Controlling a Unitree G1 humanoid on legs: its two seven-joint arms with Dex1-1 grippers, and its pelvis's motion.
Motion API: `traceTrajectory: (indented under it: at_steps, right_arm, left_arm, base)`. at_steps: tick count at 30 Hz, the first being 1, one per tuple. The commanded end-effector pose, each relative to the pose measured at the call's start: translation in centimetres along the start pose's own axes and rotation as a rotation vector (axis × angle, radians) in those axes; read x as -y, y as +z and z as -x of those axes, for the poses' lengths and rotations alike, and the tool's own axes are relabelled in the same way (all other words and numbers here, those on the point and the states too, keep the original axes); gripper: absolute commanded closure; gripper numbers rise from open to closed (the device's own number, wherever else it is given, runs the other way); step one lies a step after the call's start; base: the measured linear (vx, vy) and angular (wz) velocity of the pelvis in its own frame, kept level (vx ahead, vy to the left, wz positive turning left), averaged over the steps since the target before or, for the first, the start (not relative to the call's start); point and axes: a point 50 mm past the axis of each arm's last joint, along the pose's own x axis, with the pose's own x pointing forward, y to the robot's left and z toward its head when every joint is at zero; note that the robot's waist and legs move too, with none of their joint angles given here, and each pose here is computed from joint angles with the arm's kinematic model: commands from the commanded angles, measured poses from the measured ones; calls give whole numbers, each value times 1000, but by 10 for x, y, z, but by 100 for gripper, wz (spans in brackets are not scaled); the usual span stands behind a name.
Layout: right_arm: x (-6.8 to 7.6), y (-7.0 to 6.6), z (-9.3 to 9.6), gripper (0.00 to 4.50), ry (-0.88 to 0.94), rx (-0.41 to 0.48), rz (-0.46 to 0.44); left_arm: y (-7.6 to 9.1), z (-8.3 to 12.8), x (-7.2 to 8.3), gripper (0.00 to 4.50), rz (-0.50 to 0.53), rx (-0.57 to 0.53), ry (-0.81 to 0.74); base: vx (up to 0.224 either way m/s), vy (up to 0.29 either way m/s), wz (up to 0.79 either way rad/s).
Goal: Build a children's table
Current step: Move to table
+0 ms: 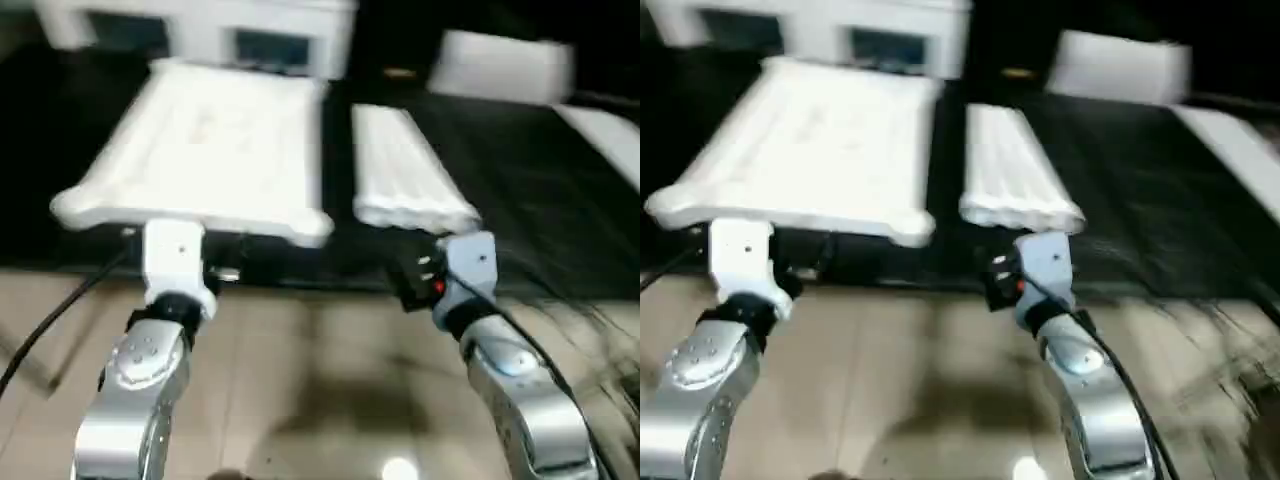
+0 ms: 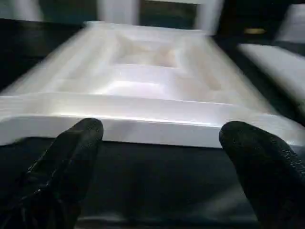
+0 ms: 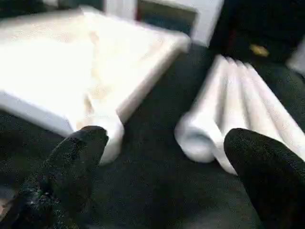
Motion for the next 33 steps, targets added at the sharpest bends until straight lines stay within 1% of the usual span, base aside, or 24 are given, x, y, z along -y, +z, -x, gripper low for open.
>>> traceTrajectory:
  at_steps: [1,7,11,14,16,20,22,24,30,33]
  right_arm:
    - [12,-8,5,0,-38,-36,-8]
    - [10,-7,7,0,-5,-41,-11]
    - [13,-7,13,0,-34,-37,-8]
    - [14,-7,15,0,-48,-38,-23]
    - [16,-11,17,0,-70,-67,-24]
    - [17,-10,18,0,-71,-55,-23]
    - [17,-9,18,0,-64,-44,-15]
    - [12,-7,16,0,-31,-43,-6]
    - [7,-5,8,0,26,-39,20]
    - [6,-4,7,0,38,-40,22]
  left_arm:
    - [5,-3,9,4,15,21,-41]
    - [9,-7,11,4,13,37,-54]
    - [7,-6,13,4,0,32,-95]
    - [7,-7,13,4,8,33,-105]
    - [7,-10,15,4,23,33,-101]
    - [7,-13,20,4,24,40,-122]
    - [8,-13,20,4,23,43,-121]
    - [11,-14,17,4,20,50,-112]
    - [11,-15,13,4,10,52,-99]
    - [10,-15,12,4,7,51,-98]
  base:
    - [160,-55,13]
    - [123,-89,-1]
    - [93,12,-2]
    - [123,41,9]
    - [105,13,0]
    - [89,-11,-48]
    - [87,5,-45]
    - [122,15,-10]
    - [97,-24,8]
    - [80,-22,1]
